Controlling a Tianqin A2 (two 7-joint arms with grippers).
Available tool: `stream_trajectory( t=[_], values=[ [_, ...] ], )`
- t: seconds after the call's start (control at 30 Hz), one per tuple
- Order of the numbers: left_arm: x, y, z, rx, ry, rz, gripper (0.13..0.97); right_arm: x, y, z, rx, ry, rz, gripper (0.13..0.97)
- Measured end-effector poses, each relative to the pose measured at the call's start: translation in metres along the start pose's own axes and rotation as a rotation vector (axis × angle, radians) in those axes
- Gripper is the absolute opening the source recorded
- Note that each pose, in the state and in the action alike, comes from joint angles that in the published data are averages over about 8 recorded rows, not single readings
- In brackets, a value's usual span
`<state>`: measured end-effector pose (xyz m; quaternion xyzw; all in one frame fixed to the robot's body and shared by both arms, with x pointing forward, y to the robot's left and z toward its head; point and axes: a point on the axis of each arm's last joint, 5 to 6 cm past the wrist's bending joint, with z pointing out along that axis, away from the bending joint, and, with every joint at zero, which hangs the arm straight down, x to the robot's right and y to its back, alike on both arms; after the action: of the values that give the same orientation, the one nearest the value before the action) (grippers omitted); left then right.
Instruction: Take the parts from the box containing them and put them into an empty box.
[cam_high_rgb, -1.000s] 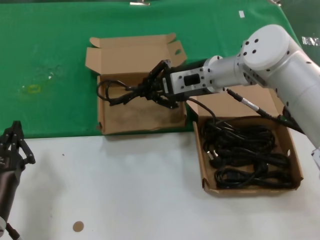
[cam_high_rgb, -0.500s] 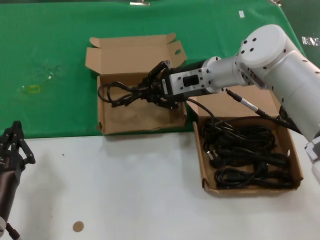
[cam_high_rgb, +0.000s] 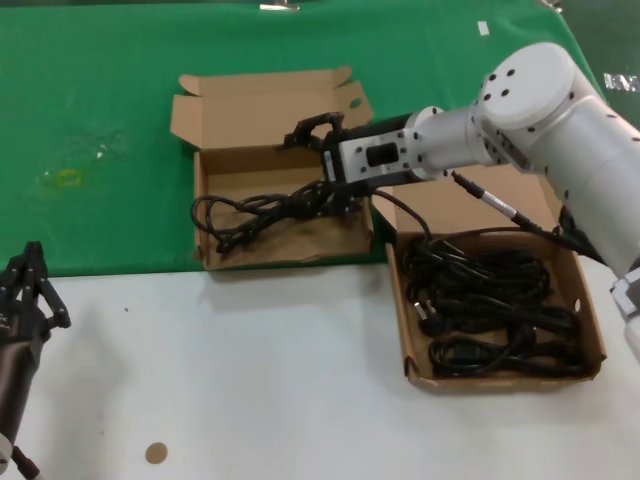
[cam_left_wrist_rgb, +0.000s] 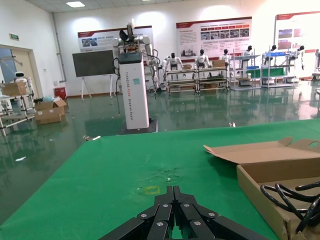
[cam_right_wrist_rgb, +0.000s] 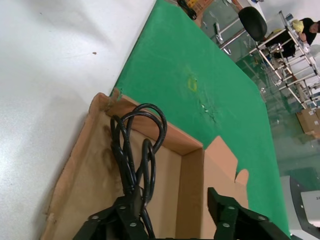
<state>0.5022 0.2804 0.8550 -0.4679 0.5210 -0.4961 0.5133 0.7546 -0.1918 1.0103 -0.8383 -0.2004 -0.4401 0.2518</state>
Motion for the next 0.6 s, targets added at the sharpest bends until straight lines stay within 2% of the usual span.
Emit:
stream_trajectory(
  t=[0.27,0.3,0.57,0.6],
  values=[
    [0.0,0.0,0.0,0.0,0.0,0.0,0.152,0.003,-0.001,-0.011,0.002,0.015,0.001,0.524],
    [0.0,0.0,0.0,0.0,0.0,0.0,0.152,0.003,-0.001,-0.012,0.002,0.017,0.001,0.524],
    [0.0,0.0,0.0,0.0,0.0,0.0,0.152,0.004,-0.005,-0.027,0.012,0.036,0.005,0.733],
    [0.0,0.0,0.0,0.0,0.0,0.0,0.152,0.004,-0.006,-0.029,0.014,0.039,0.006,0.733]
  ],
)
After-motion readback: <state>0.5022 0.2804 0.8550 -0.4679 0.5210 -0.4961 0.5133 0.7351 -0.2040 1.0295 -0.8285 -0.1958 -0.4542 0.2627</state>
